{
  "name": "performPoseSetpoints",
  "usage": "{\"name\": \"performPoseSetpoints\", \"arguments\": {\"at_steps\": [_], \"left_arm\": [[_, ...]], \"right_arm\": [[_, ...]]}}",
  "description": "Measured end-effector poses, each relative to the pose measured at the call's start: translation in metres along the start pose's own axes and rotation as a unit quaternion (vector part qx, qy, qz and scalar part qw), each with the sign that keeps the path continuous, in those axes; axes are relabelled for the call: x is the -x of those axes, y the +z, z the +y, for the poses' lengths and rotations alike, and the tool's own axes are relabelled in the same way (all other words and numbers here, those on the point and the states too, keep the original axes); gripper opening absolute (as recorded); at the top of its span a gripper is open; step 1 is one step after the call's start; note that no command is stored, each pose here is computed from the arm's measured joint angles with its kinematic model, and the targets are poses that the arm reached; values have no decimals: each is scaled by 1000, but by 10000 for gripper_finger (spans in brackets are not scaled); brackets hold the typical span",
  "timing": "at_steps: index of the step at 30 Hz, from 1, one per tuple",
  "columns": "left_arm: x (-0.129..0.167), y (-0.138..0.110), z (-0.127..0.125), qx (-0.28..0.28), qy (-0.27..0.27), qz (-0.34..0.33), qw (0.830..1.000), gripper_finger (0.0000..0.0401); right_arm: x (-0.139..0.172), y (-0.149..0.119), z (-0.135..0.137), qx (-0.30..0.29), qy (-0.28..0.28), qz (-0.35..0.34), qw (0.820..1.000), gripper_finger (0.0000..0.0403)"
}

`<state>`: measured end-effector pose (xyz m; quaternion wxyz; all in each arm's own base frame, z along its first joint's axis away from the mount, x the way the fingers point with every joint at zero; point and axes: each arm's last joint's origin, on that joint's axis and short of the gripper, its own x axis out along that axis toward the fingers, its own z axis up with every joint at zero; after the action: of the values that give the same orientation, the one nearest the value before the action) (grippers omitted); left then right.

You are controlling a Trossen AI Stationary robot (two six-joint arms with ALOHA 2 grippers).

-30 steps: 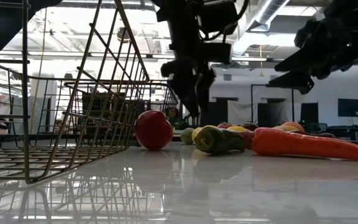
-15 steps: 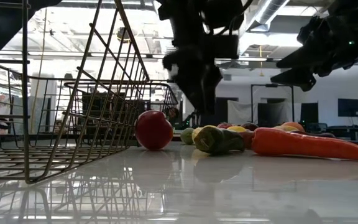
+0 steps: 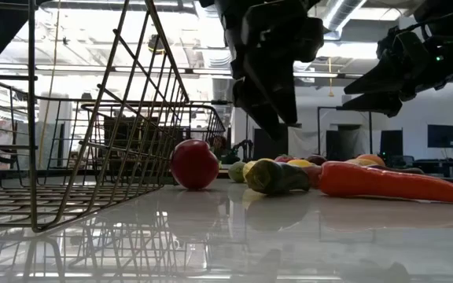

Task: Sort produce into baskets
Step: Put the green chili pepper into the black wire basket

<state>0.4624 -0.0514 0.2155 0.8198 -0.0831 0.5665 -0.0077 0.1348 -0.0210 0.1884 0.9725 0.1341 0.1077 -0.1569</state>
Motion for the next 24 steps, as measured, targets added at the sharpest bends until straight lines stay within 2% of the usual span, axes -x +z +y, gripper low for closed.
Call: {"name": "performPoseSetpoints", "arguments": {"at_steps": [5,9,15,24], "left_arm": [[-1,1,-7,54,53,-30,997,303],[-3,1,-15,59,61,-52,995,304],[-18,-8,-12,60,121,-58,989,304],[-50,-26,-6,93,120,-71,986,304]], "right_arm": [[0,3,1,-2,6,-14,1000,304],[0,3,1,-6,7,-16,1000,304],[0,3,1,-7,7,-16,1000,304],[0,2,2,-6,9,-12,1000,304]]}}
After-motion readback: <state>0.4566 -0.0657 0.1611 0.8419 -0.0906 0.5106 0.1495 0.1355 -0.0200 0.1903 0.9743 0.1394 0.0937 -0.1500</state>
